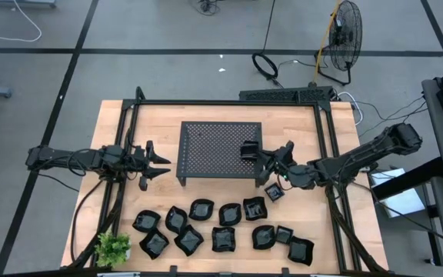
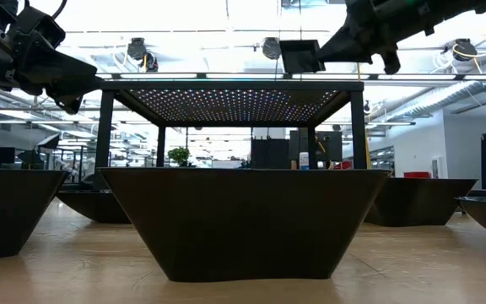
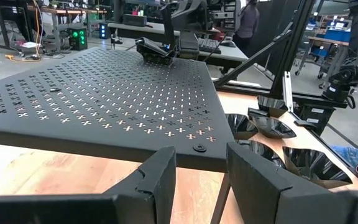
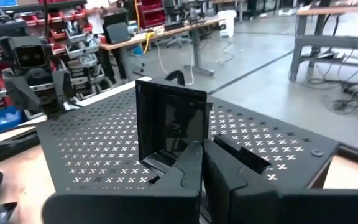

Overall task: Pick & Place Mini shaped plates
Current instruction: Stack the square plate onto the stacked square plate on the shelf

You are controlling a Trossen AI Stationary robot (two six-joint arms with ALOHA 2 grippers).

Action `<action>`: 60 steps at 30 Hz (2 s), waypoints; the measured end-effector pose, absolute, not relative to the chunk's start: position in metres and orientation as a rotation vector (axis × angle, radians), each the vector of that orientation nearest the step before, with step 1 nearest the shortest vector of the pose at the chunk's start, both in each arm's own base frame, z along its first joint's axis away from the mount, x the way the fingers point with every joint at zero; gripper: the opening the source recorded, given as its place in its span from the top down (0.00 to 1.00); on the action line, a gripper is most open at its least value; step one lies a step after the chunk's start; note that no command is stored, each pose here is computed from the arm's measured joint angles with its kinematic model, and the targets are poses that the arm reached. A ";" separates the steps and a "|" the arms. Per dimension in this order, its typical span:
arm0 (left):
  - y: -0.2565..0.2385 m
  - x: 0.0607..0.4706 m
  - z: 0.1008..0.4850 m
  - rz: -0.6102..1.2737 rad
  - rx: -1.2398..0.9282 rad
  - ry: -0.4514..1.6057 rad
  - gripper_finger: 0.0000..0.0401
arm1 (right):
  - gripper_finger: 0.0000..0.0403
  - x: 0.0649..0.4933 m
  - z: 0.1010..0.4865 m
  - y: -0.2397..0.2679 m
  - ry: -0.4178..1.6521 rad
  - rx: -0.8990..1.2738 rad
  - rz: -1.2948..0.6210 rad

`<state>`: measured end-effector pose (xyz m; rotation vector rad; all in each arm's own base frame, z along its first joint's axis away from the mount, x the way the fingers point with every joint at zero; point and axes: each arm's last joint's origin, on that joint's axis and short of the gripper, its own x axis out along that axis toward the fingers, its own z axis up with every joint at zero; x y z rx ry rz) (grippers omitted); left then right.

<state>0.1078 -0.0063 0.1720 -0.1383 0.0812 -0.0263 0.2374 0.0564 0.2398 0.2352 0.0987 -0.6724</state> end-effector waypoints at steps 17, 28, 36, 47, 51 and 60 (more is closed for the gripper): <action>-0.006 0.108 0.172 -0.026 -0.138 0.081 0.64 | 1.00 0.239 0.230 0.066 0.112 0.240 -0.692; -0.006 0.108 0.172 -0.026 -0.138 0.081 0.64 | 1.00 0.241 0.227 0.067 0.118 0.239 -0.697; -0.006 0.108 0.172 -0.026 -0.138 0.081 0.64 | 0.99 0.240 0.226 0.067 0.133 0.216 -0.699; -0.006 0.108 0.172 -0.026 -0.138 0.081 0.64 | 0.90 0.240 0.226 0.065 0.119 0.200 -0.749; -0.006 0.108 0.172 -0.026 -0.138 0.082 0.64 | 0.86 0.240 0.226 0.065 0.119 0.200 -0.748; -0.006 0.108 0.172 -0.026 -0.138 0.081 0.64 | 0.77 0.240 0.226 0.065 0.134 0.161 -0.744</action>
